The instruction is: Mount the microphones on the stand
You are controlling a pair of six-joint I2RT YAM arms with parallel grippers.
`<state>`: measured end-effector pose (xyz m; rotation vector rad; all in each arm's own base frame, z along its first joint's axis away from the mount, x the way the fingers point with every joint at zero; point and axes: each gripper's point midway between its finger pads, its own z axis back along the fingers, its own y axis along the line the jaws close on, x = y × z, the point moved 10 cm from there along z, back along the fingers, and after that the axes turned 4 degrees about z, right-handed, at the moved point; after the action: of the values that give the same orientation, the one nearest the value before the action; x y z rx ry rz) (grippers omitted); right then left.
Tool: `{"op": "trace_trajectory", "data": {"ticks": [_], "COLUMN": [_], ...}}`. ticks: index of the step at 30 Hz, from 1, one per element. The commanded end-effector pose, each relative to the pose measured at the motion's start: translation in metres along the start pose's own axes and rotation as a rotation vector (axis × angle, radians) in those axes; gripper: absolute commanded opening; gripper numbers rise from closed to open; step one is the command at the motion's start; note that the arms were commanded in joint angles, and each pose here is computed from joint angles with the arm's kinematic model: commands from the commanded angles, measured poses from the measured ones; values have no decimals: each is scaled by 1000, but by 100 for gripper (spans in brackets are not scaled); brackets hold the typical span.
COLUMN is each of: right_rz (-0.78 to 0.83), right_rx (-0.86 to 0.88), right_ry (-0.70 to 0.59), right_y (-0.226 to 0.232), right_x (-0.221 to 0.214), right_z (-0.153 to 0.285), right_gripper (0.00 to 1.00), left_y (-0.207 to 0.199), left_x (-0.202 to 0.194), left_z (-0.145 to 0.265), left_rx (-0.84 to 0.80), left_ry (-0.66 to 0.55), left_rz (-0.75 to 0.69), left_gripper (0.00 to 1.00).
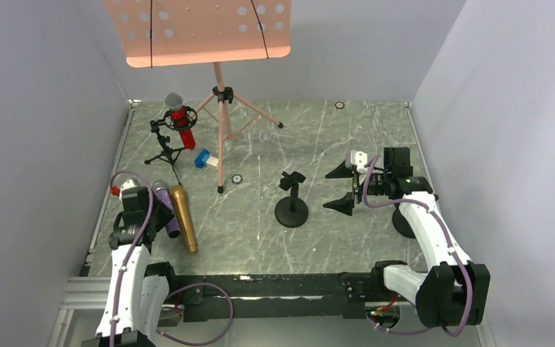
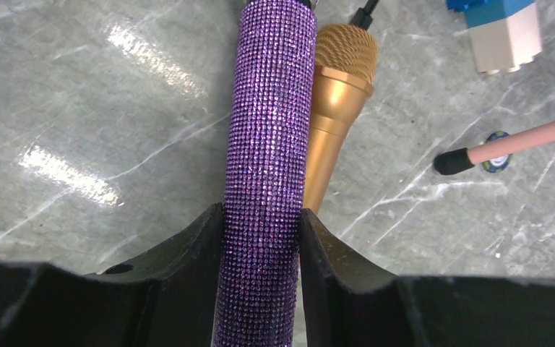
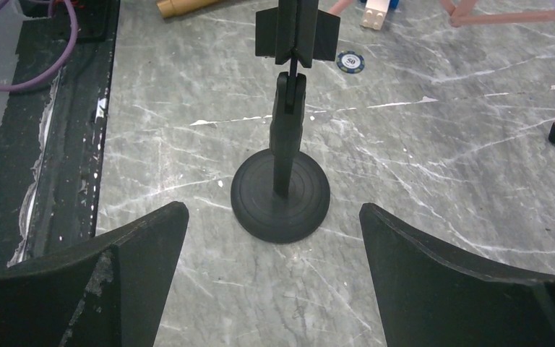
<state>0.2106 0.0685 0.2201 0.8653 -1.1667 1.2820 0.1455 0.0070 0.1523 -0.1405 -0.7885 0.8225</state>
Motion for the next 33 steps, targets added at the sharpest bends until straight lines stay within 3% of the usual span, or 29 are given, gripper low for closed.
{"op": "trace_trajectory", "data": {"ticks": [1,15,19,22,24,30,33], "right_rz": [75,72,71,72,72,80,85], "right_rx": [11,24,31,36,38,35,35], "right_ry": [-43,-42,-42,-43,-44,-46,-46], "right_y": [-7,-6,-6,-6,-6,-5,-4], "right_x": [13,11,10,11,11,12,12], "right_z": [1,1,1,1,1,2,2], "right_gripper": [95,95,95,95,95,95,96], "left_y": [-13,0,5,6,6,3,-1], "left_x": [12,-14,-20,-21,-19,-15,-18], "left_z": [9,-40,-51,-56,-59,-67,-73], "left_rx": [-87,5,50,75,105,330,402], "left_ry": [-56,102,148,179,182,246,296], "left_rz": [24,70,41,35,30,4,-37], "left_gripper": [0,1,14,46,57,57,50]}}
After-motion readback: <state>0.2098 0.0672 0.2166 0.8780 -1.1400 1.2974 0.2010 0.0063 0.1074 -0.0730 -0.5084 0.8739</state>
